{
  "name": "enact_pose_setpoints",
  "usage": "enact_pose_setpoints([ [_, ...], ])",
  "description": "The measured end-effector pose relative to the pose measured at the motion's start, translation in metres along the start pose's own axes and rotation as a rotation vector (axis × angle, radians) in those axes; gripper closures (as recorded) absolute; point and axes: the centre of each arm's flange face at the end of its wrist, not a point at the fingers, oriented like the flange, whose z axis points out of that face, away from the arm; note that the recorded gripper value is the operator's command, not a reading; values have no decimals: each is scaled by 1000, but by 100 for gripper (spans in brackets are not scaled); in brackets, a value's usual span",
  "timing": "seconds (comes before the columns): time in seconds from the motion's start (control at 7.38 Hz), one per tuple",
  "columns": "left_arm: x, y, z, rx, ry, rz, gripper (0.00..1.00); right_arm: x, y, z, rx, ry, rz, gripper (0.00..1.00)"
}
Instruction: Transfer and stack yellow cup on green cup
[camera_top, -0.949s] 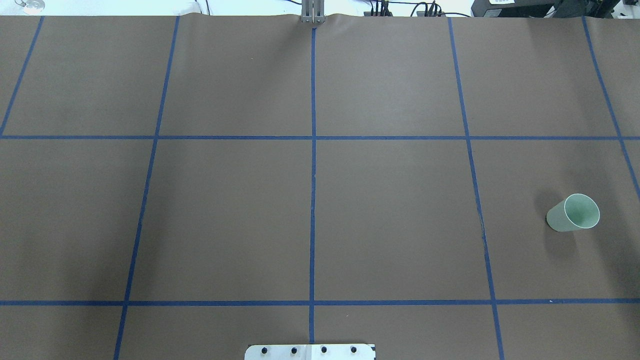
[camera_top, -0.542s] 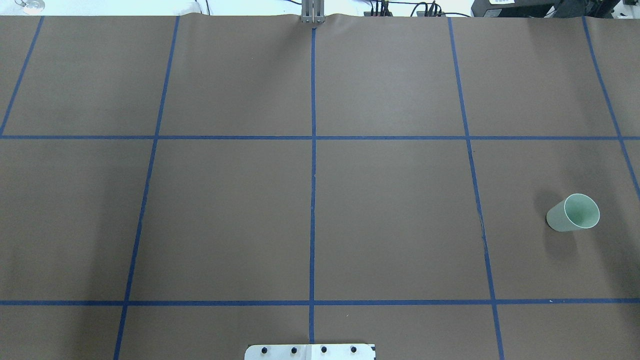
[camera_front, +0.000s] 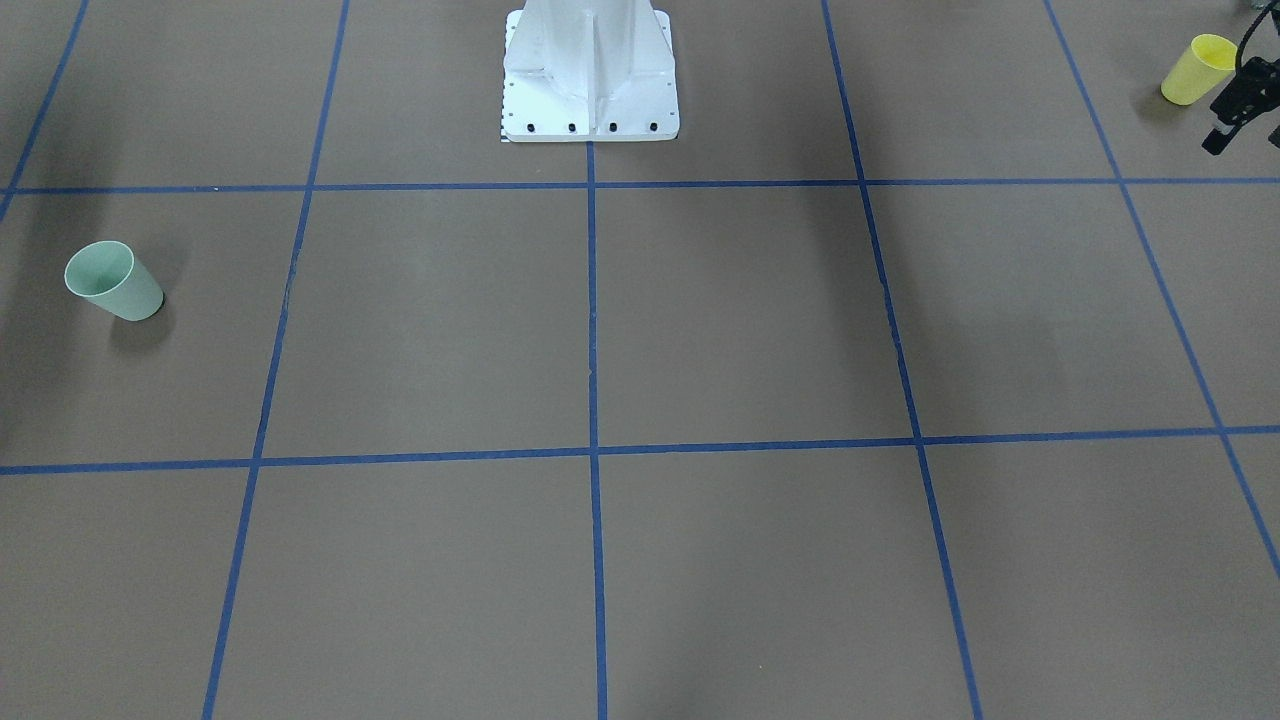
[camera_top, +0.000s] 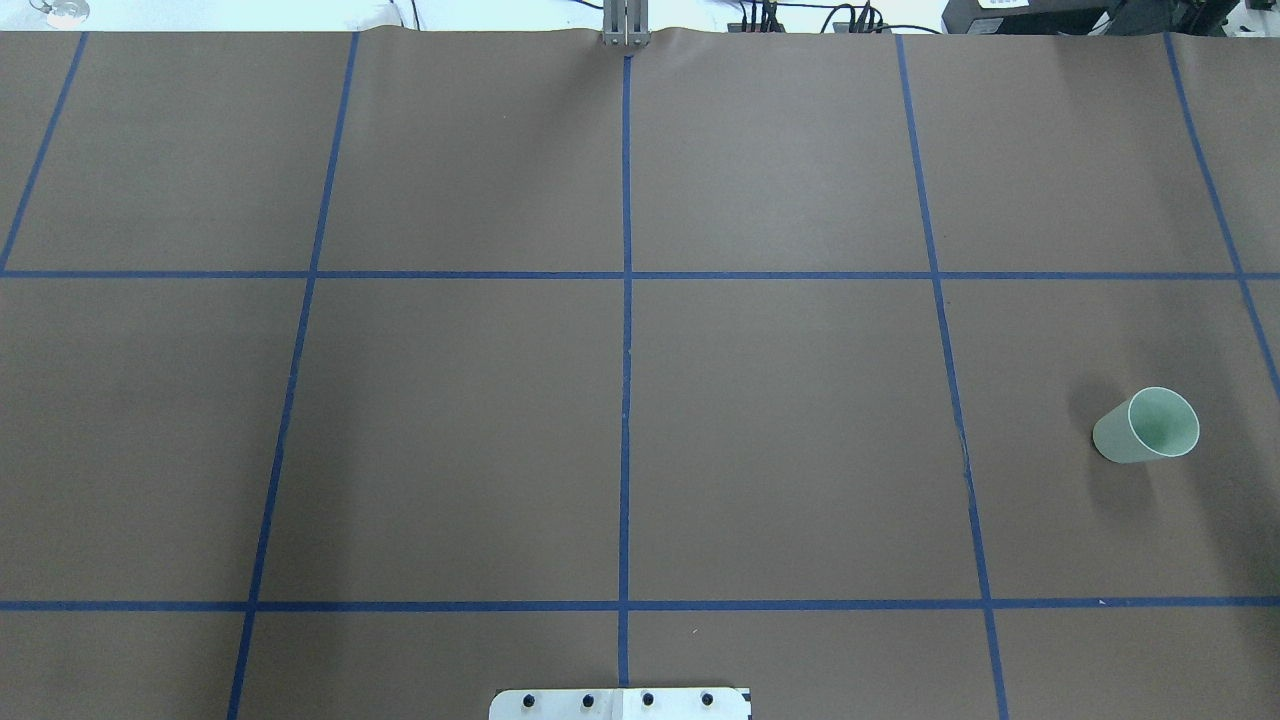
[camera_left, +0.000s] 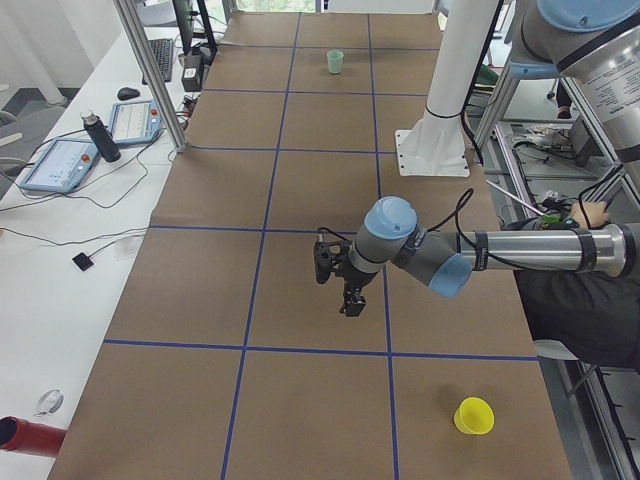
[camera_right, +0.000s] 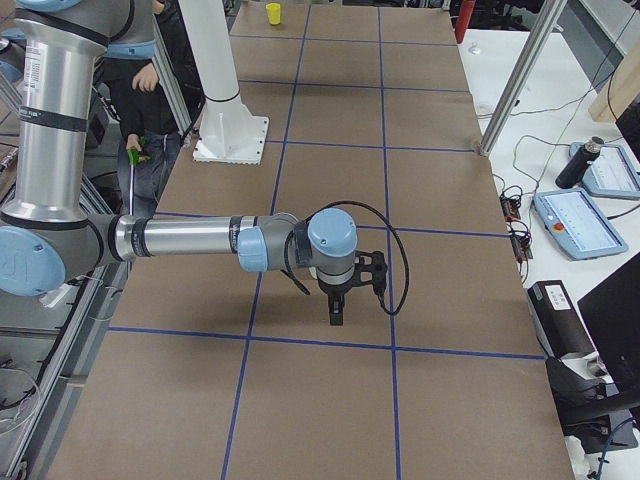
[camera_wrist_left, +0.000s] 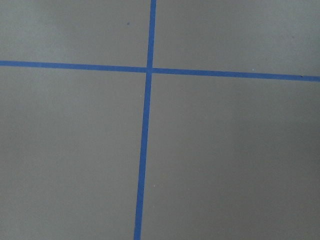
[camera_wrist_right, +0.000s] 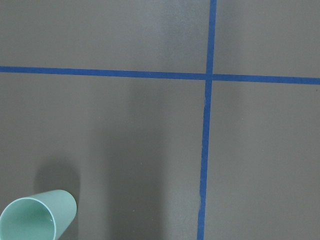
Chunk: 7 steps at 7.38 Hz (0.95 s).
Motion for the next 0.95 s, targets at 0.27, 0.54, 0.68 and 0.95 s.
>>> enact_pose_setpoints([
  [0.27, 20, 6, -3, -29, -7, -52, 0, 2, 1, 0, 0, 5, 2, 1],
  [0.54, 37, 3, -19, -45, -131, -124, 0, 4, 1, 1, -1, 7, 5, 1],
  [0.68, 47, 4, -33, -47, -212, -153, 0, 5, 0, 2, -1, 8, 6, 1],
  [0.95, 53, 6, -49, -43, -342, -183, 0, 6, 0, 2, -1, 8, 5, 1],
])
